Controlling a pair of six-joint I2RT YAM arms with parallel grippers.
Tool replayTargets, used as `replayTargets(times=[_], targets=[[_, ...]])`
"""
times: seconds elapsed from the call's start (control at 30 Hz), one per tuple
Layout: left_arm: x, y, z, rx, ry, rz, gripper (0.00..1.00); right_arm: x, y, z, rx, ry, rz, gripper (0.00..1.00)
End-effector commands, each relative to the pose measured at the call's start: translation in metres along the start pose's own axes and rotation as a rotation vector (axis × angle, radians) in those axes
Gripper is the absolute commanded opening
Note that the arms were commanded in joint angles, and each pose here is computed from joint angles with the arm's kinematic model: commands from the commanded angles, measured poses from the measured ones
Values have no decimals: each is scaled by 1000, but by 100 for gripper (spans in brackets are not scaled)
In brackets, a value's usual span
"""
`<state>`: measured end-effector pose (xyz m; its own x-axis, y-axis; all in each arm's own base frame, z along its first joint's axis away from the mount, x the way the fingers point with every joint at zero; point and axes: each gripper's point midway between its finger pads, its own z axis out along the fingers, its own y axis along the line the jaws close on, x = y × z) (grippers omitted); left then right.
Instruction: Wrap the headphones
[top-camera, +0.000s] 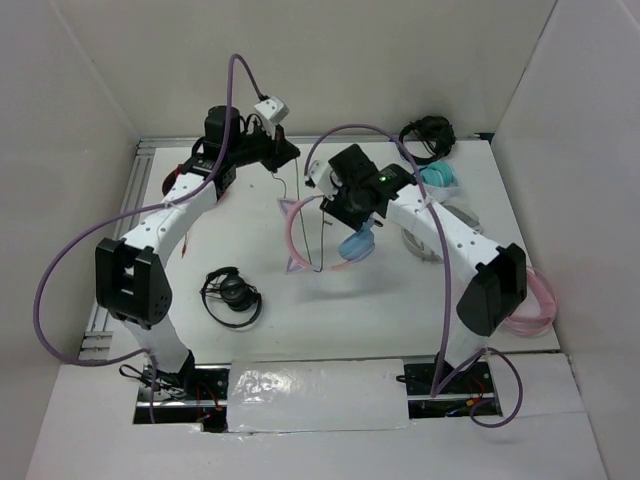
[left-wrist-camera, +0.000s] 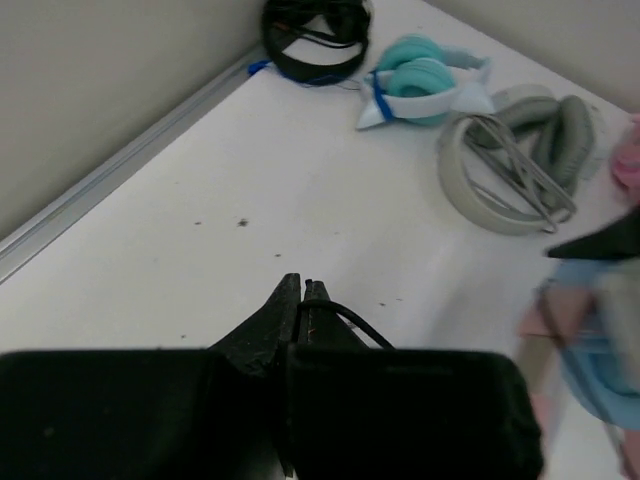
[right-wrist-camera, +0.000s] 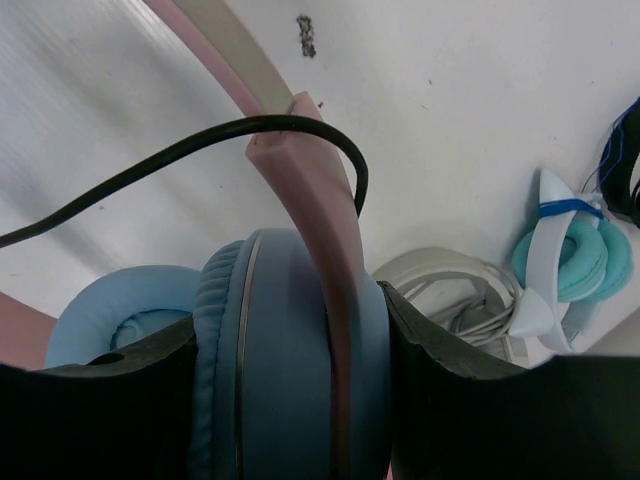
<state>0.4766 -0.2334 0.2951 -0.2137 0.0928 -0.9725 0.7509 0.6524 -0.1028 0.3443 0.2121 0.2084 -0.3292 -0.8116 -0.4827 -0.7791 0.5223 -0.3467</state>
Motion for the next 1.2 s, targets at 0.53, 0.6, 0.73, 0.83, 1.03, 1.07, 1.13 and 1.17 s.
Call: replayTargets(times=[0.53,0.6,0.73,0.83,1.03,1.07,1.13,1.17], targets=[[-24,-97,-39,-68,-24,236,0,-26,-98,15,463,55,599,0],[-6,-98,-35,-85,23,199,0,-34,-107,3,447,-35,711,0],[18,-106,-33,-63,69,129,0,-37,-133,-22,439,-185,913,0],[32,-115,-35,-41,83,55,0,-40,-140,-39,424,-275,983,0],[60,-135,-43,33,100,-41,10,-46,-139,-67,322,-426,1057,0],[71,-140,-44,58,114,-59,11,-48,-139,-74,304,-473,1079,0],[69,-148,-43,104,94,-77,12,-54,-133,-78,253,-517,1087,0],[73,-151,-44,122,100,-83,13,-57,-131,-80,227,-537,1098,0]])
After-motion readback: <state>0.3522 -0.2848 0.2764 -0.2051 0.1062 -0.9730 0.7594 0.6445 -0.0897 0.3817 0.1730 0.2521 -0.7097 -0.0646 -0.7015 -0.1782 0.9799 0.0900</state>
